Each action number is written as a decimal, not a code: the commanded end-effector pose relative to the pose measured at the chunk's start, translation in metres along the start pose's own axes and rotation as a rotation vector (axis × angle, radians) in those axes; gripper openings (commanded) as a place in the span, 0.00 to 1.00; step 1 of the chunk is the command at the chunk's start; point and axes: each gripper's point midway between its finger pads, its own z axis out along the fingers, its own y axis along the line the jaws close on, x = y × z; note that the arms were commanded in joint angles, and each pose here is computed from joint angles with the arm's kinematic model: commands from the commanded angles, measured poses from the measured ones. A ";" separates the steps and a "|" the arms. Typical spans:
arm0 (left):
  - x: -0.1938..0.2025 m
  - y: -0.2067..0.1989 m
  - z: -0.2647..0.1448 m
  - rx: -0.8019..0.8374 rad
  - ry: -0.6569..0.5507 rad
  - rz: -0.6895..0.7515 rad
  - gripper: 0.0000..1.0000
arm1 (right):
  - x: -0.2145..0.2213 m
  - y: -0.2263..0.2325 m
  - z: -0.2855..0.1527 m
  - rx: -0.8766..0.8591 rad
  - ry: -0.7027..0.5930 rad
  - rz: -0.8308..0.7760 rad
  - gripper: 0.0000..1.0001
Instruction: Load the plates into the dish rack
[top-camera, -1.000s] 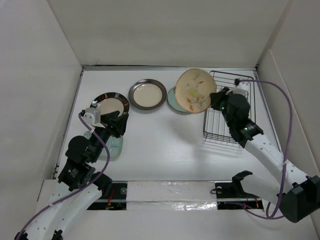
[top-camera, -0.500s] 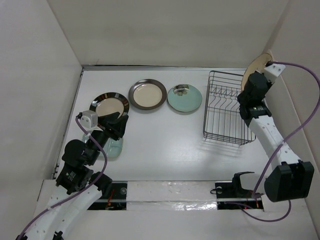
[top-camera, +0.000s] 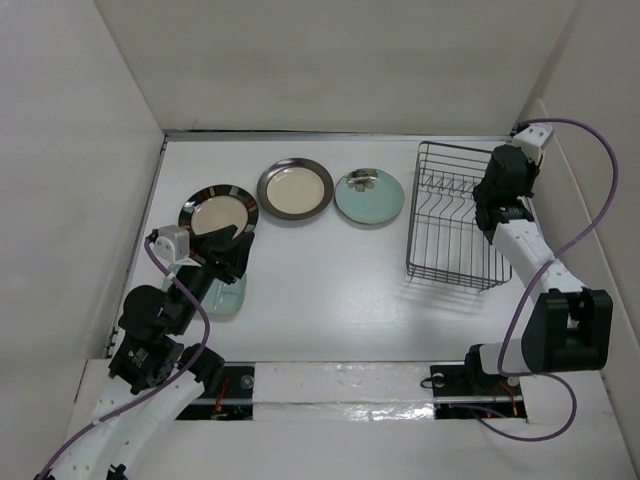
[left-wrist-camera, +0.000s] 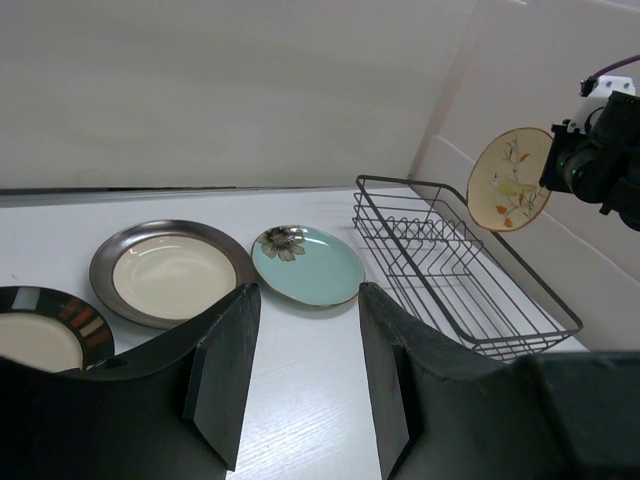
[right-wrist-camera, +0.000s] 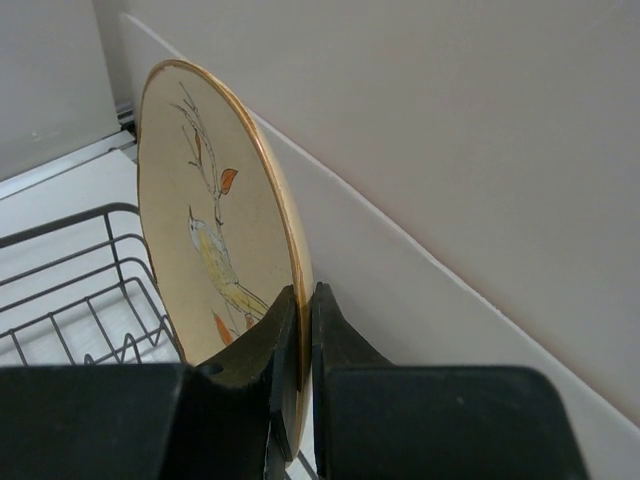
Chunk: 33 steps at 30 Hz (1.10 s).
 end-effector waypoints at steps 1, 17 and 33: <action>-0.020 -0.008 -0.003 0.029 -0.063 -0.008 0.41 | -0.049 -0.008 0.002 0.012 -0.114 0.168 0.00; -0.017 -0.006 -0.002 0.018 -0.060 -0.006 0.41 | -0.005 0.038 -0.007 -0.104 0.009 0.056 0.00; -0.007 -0.001 0.005 -0.004 -0.018 -0.001 0.41 | 0.057 0.075 -0.022 -0.110 0.089 -0.085 0.05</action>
